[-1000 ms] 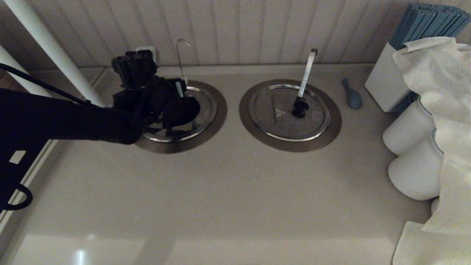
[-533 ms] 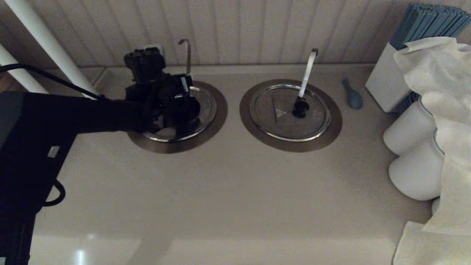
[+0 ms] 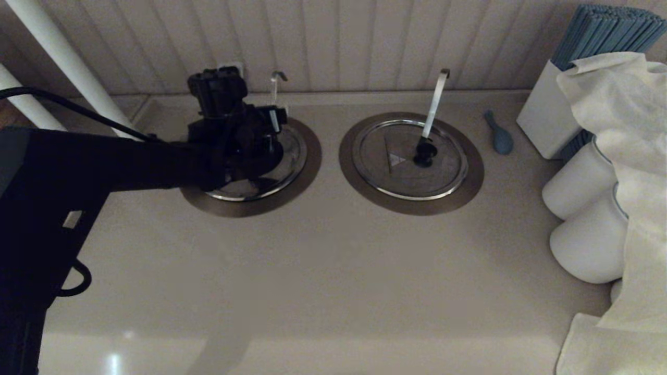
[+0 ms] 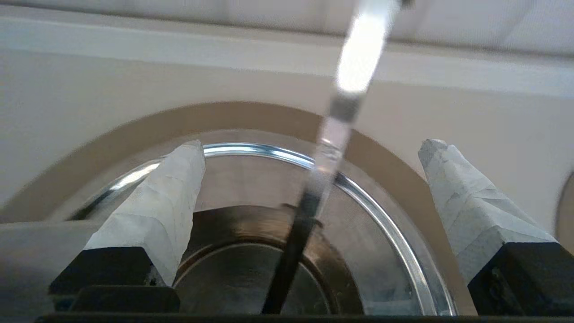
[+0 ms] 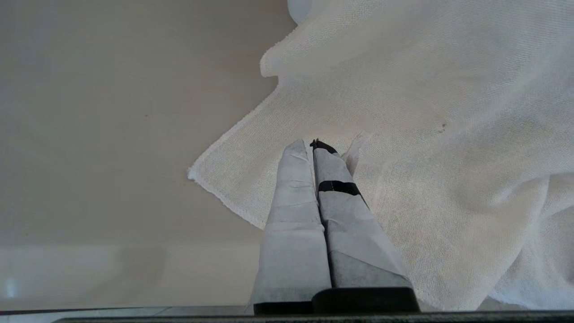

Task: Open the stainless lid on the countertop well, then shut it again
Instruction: Stir with a spoon, then close the lid

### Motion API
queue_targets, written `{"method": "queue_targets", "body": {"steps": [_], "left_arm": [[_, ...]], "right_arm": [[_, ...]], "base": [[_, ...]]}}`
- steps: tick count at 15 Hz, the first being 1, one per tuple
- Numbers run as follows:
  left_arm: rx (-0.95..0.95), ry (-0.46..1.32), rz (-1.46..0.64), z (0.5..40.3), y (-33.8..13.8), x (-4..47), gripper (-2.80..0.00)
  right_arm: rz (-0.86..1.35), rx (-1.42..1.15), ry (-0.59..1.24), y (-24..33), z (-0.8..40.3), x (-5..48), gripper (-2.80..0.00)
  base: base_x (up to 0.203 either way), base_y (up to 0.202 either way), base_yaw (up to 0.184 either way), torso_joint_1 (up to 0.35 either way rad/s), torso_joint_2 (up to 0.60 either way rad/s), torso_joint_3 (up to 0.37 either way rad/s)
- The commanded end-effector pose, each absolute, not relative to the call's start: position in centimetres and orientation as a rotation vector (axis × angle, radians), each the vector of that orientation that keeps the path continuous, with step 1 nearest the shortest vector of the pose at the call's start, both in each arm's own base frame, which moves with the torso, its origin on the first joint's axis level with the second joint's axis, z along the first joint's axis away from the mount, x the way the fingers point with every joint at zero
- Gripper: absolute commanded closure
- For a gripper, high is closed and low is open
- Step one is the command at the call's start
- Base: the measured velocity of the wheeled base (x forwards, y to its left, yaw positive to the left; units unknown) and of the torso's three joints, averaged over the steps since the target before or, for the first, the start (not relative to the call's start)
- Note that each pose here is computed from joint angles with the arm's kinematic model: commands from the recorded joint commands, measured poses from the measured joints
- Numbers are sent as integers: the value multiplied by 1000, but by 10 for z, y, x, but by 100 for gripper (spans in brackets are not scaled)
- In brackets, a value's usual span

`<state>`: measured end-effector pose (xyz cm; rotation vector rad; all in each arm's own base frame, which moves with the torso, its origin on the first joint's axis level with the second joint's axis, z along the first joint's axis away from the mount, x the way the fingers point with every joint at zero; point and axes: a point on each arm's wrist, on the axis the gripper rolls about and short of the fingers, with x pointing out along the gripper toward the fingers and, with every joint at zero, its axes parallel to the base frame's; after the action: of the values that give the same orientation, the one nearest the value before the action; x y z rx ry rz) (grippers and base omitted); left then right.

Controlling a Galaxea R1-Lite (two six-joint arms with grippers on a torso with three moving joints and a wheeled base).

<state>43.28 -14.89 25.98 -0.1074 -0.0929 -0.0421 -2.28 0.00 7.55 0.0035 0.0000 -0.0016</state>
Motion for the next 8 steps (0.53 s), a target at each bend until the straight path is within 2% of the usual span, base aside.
{"method": "queue_targets", "body": {"steps": [1,6,8], "left_arm": [[-129,-127,-38,279,-141,418,-280],[-217,-191,39,325,-77,381,-280],[-266,-150,46,337,-48,356,-280]], "right_arm": [[-2,5,0,0,75,-23,0],[-2,4,2,0,76,-23,0],[-1,5,0,0,75,-23,0]], "base": [[0,0,0,0,0,0],[0,0,0,0,0,0],[0,0,0,0,0,0]]}}
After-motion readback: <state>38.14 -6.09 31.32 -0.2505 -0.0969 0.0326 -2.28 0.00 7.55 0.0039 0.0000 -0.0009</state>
